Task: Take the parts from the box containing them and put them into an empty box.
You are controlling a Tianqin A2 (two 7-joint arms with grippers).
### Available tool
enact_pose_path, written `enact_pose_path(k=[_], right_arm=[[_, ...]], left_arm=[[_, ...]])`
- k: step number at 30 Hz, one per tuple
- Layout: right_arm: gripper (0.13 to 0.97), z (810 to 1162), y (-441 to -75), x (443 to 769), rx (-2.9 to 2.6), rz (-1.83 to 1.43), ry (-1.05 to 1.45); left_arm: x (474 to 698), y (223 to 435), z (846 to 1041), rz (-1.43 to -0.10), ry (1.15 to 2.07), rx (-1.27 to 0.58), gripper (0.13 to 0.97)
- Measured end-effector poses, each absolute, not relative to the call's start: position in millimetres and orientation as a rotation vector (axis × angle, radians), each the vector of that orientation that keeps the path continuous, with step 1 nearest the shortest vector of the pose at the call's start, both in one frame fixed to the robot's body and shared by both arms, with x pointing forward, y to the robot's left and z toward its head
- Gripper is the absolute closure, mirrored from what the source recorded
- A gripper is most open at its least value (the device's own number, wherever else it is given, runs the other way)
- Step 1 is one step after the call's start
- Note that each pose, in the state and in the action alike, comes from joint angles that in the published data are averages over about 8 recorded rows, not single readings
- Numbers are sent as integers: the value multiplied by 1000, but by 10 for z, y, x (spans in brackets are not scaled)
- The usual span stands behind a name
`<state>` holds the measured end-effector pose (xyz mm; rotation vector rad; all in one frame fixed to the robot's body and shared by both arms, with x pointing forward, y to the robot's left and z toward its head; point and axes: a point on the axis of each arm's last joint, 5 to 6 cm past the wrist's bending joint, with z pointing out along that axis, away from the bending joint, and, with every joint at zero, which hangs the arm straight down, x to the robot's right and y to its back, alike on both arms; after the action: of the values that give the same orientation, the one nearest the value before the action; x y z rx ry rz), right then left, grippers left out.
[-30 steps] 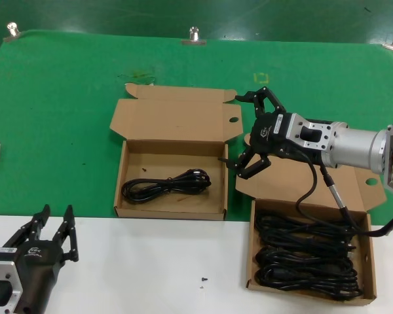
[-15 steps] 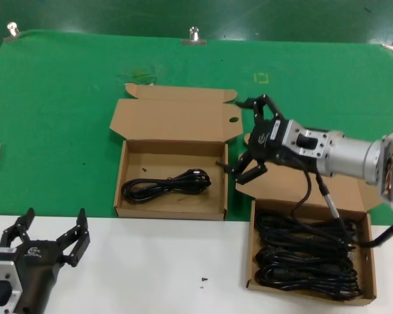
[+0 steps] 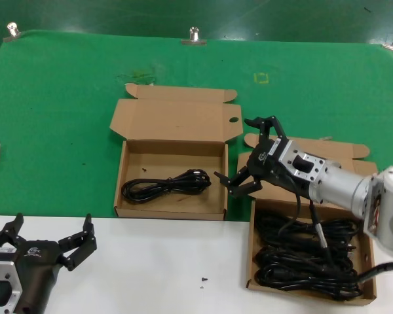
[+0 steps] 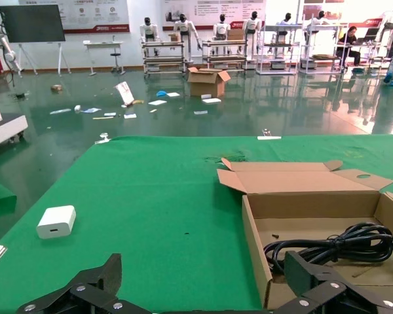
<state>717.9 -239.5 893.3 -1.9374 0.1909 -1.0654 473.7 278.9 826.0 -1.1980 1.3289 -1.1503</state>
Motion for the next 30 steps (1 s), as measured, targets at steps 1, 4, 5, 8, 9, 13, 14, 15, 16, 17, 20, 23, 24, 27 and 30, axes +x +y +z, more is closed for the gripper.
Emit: enact_pose_path(k=[1, 4, 5, 8, 9, 13, 14, 15, 16, 17, 20, 23, 24, 27, 30], right_arm=[[130, 8907, -2389, 7157, -1931, -1067, 209], [130, 8825, -2379, 7086, -1911, -1069, 264], [130, 8799, -2376, 7060, -1904, -1070, 283], [130, 8726, -2372, 6980, -1882, -1074, 339], [130, 8704, -2372, 6953, -1875, -1075, 357], [130, 8620, -2377, 6837, -1842, -1082, 431], [130, 8602, -2380, 6807, -1833, -1084, 449], [130, 8585, -2383, 6777, -1824, -1086, 467], [130, 8567, -2386, 6745, -1815, -1088, 486], [130, 8550, -2390, 6713, -1806, -1090, 505], [130, 8505, -2405, 6614, -1776, -1098, 560], [130, 8467, -2424, 6510, -1745, -1106, 615], [130, 8456, -2431, 6476, -1734, -1109, 632], [130, 8428, -2455, 6366, -1701, -1118, 686], [130, 8406, -2482, 6253, -1665, -1128, 739]], left_arm=[[4737, 2789, 8260, -1150, 1329, -1198, 280], [4737, 2790, 8260, -1150, 1329, -1198, 240], [4737, 2790, 8260, -1150, 1329, -1198, 226], [4737, 2791, 8260, -1150, 1329, -1198, 186], [4737, 2792, 8260, -1150, 1329, -1198, 173], [4737, 2793, 8260, -1150, 1329, -1198, 173], [4737, 2793, 8260, -1150, 1329, -1198, 167], [4737, 2793, 8260, -1150, 1329, -1198, 162], [4737, 2793, 8260, -1150, 1329, -1198, 157], [4737, 2794, 8260, -1150, 1329, -1198, 152], [4737, 2794, 8260, -1150, 1329, -1198, 137], [4737, 2795, 8260, -1149, 1329, -1198, 132], [4737, 2795, 8260, -1149, 1329, -1198, 132], [4737, 2796, 8261, -1149, 1329, -1198, 132], [4737, 2797, 8261, -1149, 1329, -1198, 132]])
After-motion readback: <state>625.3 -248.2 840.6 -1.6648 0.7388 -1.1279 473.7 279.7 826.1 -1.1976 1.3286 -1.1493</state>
